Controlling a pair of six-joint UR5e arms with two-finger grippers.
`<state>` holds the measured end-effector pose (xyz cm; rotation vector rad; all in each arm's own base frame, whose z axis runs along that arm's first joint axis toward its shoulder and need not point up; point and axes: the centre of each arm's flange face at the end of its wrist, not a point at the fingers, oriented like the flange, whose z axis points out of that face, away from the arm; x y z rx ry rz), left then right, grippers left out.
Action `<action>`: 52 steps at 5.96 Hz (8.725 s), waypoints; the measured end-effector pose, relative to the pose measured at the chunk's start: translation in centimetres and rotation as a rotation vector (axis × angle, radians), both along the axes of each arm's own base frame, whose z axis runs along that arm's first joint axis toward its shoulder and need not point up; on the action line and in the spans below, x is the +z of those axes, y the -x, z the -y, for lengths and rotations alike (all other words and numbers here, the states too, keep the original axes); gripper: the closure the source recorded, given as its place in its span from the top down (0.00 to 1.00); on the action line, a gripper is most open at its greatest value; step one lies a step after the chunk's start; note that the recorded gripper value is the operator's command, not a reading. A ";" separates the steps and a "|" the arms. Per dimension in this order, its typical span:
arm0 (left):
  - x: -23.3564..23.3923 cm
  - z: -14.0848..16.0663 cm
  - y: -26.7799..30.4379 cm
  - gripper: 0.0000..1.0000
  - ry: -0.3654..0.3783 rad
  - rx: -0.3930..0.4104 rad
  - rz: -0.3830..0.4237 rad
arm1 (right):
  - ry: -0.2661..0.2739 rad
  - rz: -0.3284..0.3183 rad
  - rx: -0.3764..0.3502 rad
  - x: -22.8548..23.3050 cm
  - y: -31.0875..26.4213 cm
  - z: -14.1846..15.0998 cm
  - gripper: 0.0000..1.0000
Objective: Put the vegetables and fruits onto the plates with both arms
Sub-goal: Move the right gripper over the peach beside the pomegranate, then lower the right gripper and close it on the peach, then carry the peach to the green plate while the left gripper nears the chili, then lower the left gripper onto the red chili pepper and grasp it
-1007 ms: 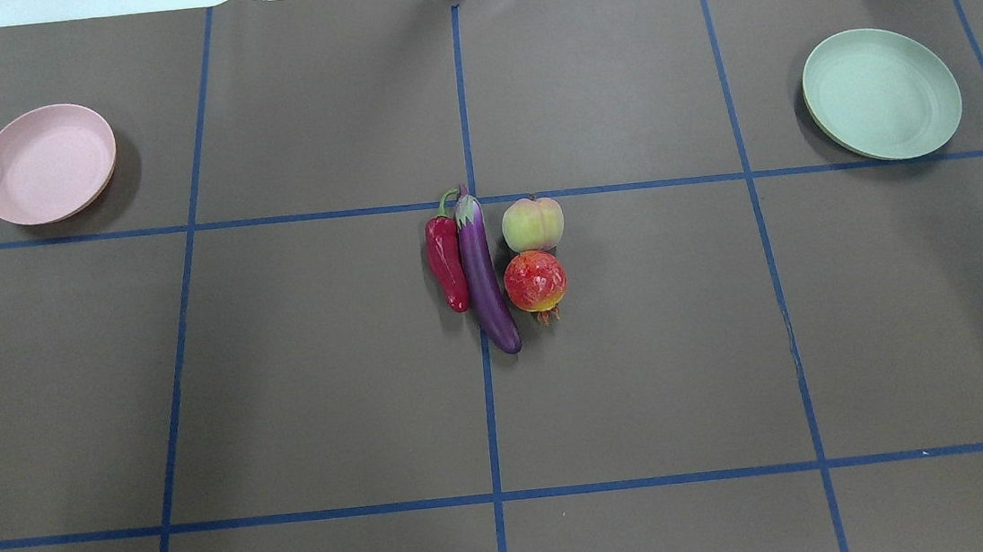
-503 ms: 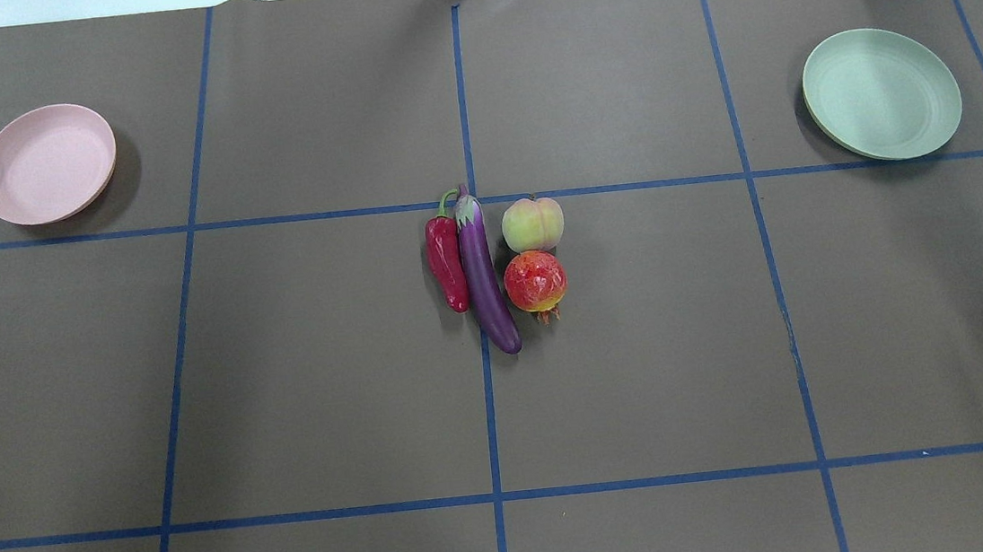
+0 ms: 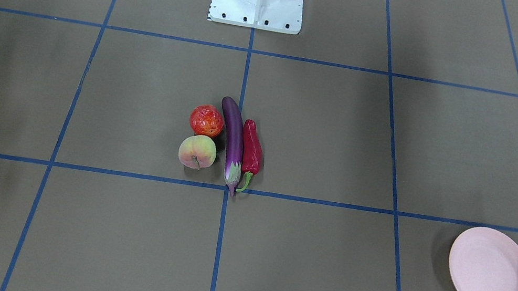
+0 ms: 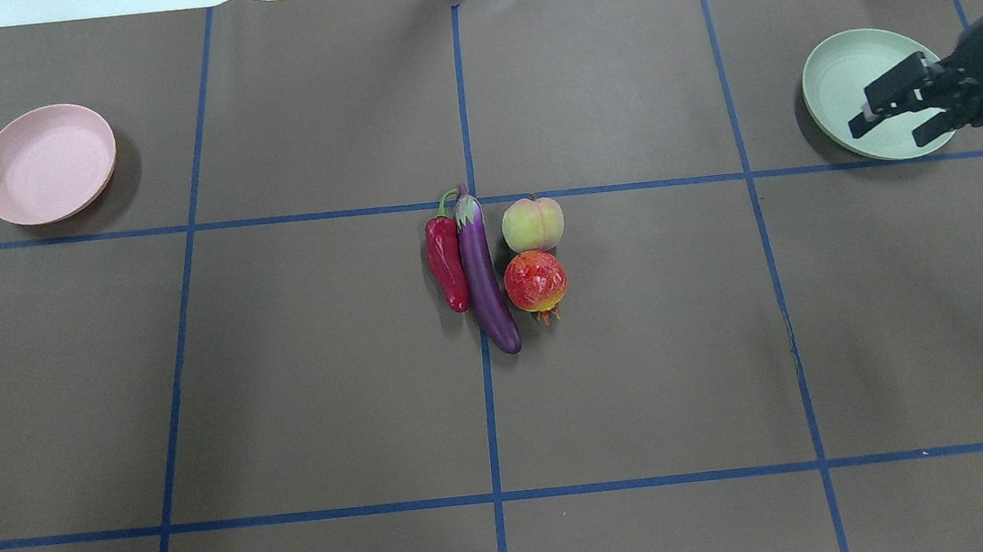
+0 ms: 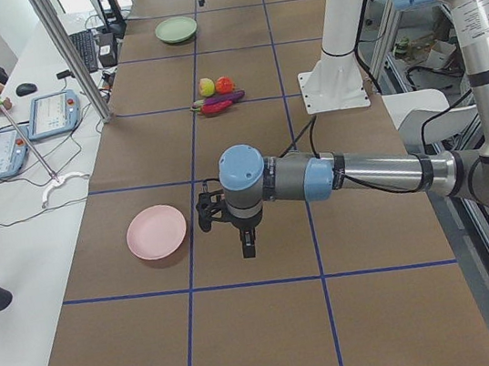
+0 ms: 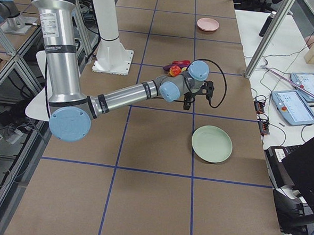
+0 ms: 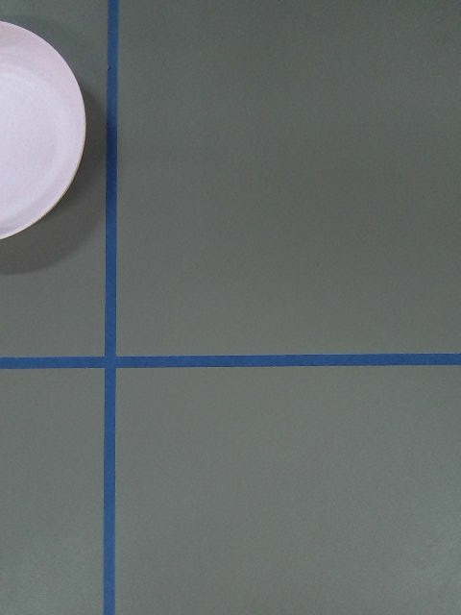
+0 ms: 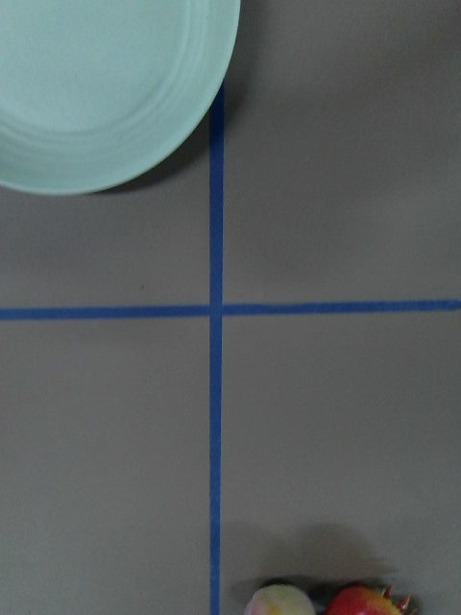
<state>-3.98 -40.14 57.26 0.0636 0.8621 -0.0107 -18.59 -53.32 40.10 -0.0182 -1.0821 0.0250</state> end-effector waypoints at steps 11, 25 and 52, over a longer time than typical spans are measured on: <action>1.1 0.1 -0.2 1.00 0.019 0.007 -0.014 | -0.089 -0.100 0.163 -14.1 31.0 -1.9 1.00; 1.1 0.4 -0.2 1.00 0.008 0.006 -0.015 | -0.055 -0.140 0.151 -14.2 36.1 -1.1 0.00; -36.5 14.0 -64.7 0.49 0.149 -0.016 0.028 | 0.034 -0.288 0.106 16.5 -3.5 14.1 1.00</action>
